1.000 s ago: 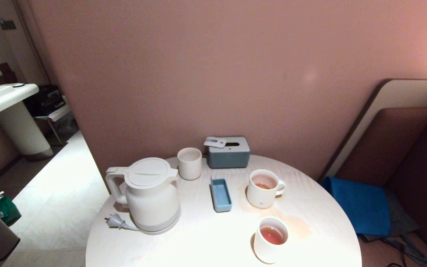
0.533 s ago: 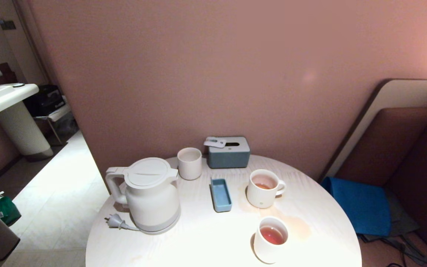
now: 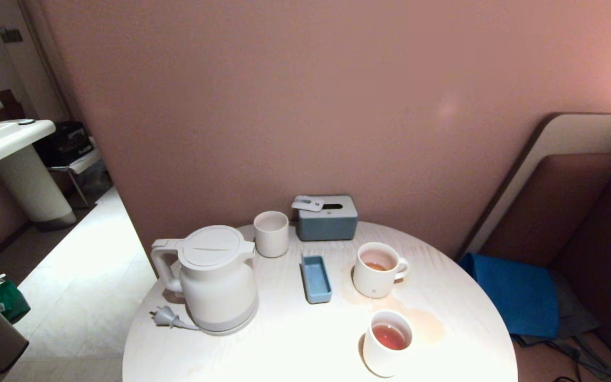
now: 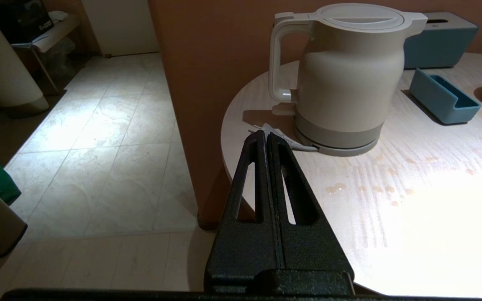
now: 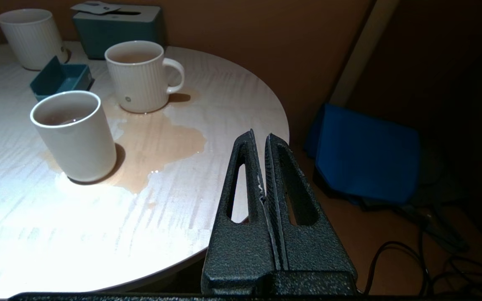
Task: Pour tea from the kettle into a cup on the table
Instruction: Pick up the cup
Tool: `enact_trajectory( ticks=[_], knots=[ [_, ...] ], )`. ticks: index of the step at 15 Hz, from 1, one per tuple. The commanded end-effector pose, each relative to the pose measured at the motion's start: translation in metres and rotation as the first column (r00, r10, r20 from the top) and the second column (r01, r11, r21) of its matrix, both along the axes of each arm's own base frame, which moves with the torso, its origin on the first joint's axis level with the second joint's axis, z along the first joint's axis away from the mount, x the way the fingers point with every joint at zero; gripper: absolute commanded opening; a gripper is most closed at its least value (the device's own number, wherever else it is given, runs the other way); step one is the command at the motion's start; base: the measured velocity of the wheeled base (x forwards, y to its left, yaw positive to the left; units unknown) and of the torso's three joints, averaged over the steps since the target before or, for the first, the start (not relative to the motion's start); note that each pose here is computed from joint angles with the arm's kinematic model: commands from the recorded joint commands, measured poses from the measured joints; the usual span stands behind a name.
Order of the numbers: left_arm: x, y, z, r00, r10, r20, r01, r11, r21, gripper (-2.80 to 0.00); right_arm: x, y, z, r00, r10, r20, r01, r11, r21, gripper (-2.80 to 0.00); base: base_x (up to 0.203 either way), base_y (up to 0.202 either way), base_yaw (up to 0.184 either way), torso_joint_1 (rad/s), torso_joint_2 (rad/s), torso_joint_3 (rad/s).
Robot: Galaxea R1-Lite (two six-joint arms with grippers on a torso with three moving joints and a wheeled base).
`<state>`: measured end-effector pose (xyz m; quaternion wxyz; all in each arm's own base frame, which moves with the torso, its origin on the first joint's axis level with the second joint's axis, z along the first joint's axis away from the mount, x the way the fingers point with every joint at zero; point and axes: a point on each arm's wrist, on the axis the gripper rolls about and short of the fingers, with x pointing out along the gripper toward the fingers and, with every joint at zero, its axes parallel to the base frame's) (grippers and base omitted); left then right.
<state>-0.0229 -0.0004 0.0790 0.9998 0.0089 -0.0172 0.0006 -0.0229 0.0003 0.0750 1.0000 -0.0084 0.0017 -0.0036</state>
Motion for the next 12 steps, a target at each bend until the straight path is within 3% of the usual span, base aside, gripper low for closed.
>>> enact_trajectory(
  ticks=[1, 12],
  knots=[
    [0.0001, 0.0000, -0.0002, 1.000, 0.001, -0.004, -0.001, 1.000, -0.002, -2.80, 0.0001, 0.0000, 0.0000, 1.000, 0.001, -0.001, -0.001, 1.000, 0.000, -2.80, 0.000, 0.000, 0.000, 0.000, 0.00, 0.000],
    [0.0001, 0.0001, -0.0004, 1.000, 0.004, -0.005, -0.004, 1.000, 0.009, -2.80, 0.0001, 0.0001, 0.0000, 1.000, 0.004, -0.001, -0.004, 1.000, -0.006, -2.80, 0.000, 0.000, 0.000, 0.000, 0.00, 0.000]
  ],
)
